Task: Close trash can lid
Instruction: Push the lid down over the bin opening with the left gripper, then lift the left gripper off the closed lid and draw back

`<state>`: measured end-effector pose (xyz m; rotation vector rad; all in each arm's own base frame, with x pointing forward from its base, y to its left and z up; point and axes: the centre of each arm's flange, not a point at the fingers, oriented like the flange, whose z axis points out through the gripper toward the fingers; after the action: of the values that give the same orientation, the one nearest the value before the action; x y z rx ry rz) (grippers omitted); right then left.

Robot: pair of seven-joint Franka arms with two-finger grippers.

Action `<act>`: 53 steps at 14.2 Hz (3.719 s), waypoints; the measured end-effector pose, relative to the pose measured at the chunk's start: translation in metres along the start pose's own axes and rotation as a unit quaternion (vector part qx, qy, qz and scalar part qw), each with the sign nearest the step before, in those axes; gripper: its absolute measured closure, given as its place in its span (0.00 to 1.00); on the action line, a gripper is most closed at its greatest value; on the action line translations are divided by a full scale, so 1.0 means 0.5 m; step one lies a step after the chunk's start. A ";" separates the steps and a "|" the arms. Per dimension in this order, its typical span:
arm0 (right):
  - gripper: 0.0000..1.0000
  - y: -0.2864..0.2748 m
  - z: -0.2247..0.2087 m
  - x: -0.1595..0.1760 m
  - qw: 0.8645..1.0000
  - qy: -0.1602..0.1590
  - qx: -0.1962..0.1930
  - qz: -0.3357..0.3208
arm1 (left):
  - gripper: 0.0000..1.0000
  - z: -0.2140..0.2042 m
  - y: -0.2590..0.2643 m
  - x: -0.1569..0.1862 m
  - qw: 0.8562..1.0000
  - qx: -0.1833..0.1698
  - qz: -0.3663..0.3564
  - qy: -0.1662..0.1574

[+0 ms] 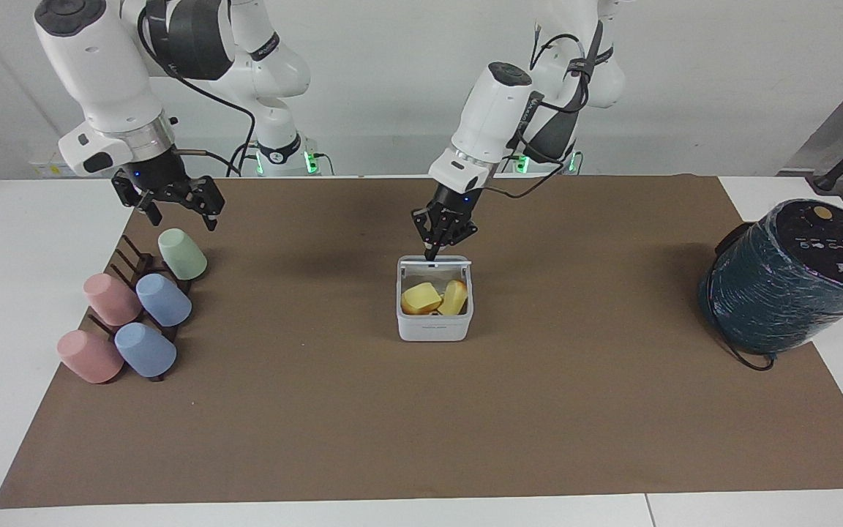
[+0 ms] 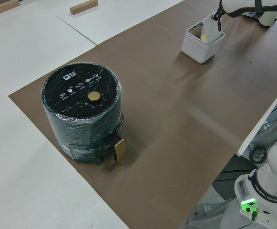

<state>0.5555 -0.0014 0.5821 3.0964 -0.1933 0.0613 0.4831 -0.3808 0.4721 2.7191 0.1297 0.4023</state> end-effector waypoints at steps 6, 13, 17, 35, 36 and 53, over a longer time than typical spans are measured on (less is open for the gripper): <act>0.00 0.000 0.000 0.000 1.000 0.000 0.000 0.000 | 0.99 0.058 -0.012 0.009 1.000 0.000 -0.004 0.009; 0.00 0.000 0.000 0.000 1.000 0.000 0.000 0.000 | 0.99 0.128 -0.045 0.054 0.999 0.001 -0.017 0.031; 0.00 0.000 0.000 0.000 1.000 0.000 0.000 0.000 | 0.99 0.135 -0.089 0.092 0.999 0.011 -0.003 0.036; 0.00 0.000 0.000 0.000 1.000 0.000 0.000 0.000 | 0.99 0.154 -0.069 0.074 0.998 0.011 0.050 0.030; 0.00 0.000 0.000 0.000 1.000 0.000 0.000 0.000 | 0.99 0.159 -0.058 0.064 0.998 0.008 0.057 0.030; 0.00 0.000 0.000 0.000 1.000 0.000 0.000 0.000 | 0.99 0.036 -0.075 0.209 0.992 0.077 0.061 -0.085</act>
<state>0.5555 -0.0014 0.5821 3.0964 -0.1933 0.0613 0.5867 -0.3377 0.4688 2.9082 -0.0561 0.2001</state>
